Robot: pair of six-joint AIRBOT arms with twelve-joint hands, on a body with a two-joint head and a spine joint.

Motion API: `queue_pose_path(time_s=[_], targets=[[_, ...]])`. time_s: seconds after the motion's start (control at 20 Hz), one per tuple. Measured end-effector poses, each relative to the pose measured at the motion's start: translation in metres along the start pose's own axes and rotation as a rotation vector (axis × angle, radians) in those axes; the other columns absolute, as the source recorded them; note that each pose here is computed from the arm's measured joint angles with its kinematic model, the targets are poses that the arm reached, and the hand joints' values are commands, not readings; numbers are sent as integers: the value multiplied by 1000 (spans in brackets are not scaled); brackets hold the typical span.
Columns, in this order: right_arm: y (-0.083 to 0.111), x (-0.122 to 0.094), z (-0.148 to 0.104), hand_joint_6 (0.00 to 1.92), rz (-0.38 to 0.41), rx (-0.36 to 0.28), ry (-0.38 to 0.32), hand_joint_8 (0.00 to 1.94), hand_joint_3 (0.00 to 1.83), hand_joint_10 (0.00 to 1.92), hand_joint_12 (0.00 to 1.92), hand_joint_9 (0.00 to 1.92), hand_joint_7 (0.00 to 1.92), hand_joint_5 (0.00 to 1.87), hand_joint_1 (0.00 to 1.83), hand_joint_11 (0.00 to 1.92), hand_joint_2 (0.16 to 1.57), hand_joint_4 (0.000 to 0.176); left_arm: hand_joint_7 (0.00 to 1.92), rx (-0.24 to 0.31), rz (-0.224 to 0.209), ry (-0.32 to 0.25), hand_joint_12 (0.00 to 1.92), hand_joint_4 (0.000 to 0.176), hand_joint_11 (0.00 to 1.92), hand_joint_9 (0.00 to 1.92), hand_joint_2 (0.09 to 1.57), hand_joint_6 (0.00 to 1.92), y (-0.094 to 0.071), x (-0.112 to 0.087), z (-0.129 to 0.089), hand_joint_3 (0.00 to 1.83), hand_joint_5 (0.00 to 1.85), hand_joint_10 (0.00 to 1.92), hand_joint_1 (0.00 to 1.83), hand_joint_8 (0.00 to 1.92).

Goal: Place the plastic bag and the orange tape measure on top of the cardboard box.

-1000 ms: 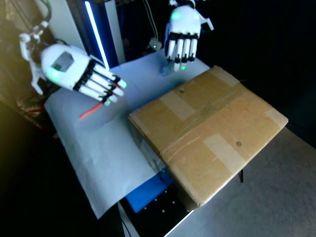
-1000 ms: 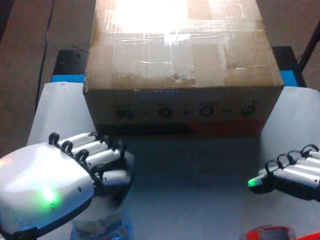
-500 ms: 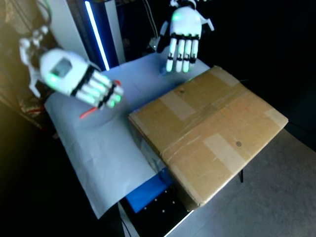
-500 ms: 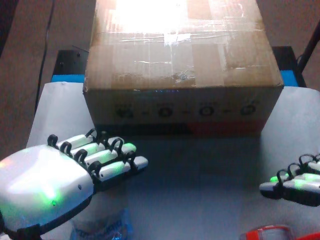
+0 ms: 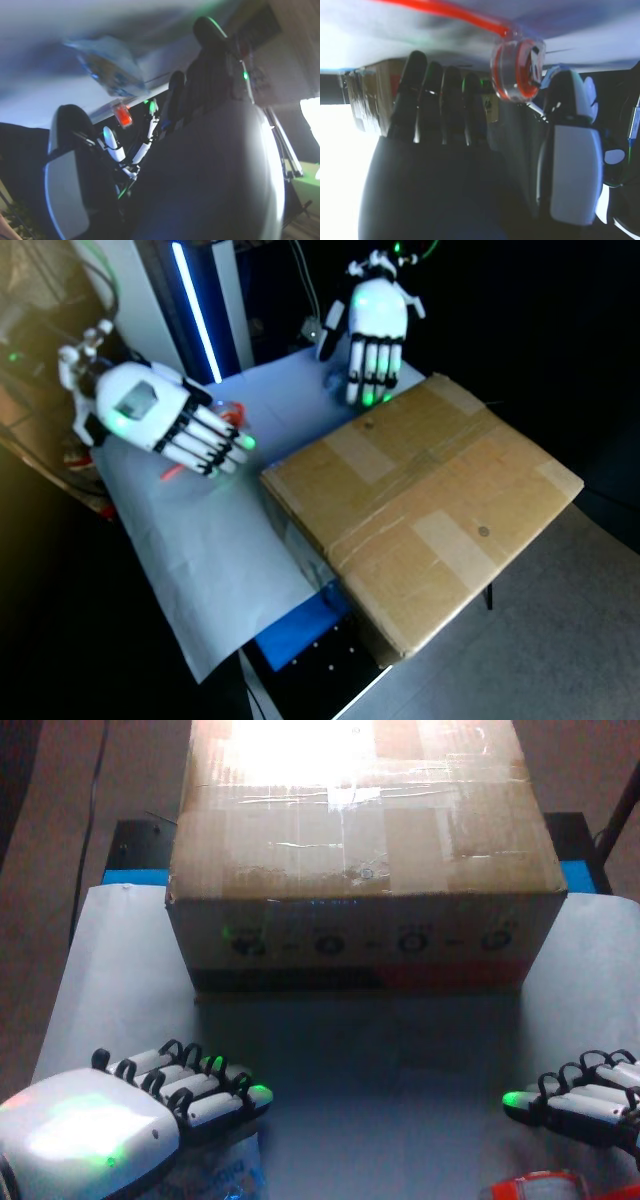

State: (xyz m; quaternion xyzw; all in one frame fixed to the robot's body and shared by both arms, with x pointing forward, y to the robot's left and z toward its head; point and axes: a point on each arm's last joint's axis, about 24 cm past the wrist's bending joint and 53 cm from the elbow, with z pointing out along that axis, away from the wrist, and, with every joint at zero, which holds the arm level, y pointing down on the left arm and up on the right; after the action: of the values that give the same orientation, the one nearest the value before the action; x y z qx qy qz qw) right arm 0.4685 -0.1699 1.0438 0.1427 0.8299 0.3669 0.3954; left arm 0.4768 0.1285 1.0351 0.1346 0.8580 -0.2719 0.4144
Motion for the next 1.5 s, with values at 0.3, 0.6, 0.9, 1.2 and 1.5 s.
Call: queue_pose_path(time_s=[0.3,0.6,0.9,1.2,1.5], targets=[[-5,9,2,12,-31,18,16,12,0,845,1507,0,277,267,705,0,899,0,74,-15,-34,-19,1078,0,0,7,989,11,3,3,1,2,141,317,566,6],[-6,8,12,43,-38,-18,-10,36,6,820,1498,111,382,376,810,0,913,0,191,-29,-54,-46,1166,0,0,67,1038,13,11,8,5,3,273,439,586,12],[-2,4,17,910,-30,-35,-32,1557,2,1710,1891,1106,827,852,1237,1114,1199,0,788,-53,-88,-60,1612,0,386,621,1221,1251,20,8,4,2,786,954,1142,1111],[-1,5,19,910,-4,-35,-24,1673,0,1830,1921,1167,955,1003,1197,1264,1117,0,772,-62,-108,-148,1654,0,717,778,1228,1217,28,-8,8,1,650,1567,1345,1345],[9,0,28,928,-27,-60,-19,1651,0,1686,1841,1055,750,829,1225,1074,1228,0,790,-63,-115,-188,1504,0,837,850,1212,1218,33,-16,11,1,636,1465,1352,1293]])
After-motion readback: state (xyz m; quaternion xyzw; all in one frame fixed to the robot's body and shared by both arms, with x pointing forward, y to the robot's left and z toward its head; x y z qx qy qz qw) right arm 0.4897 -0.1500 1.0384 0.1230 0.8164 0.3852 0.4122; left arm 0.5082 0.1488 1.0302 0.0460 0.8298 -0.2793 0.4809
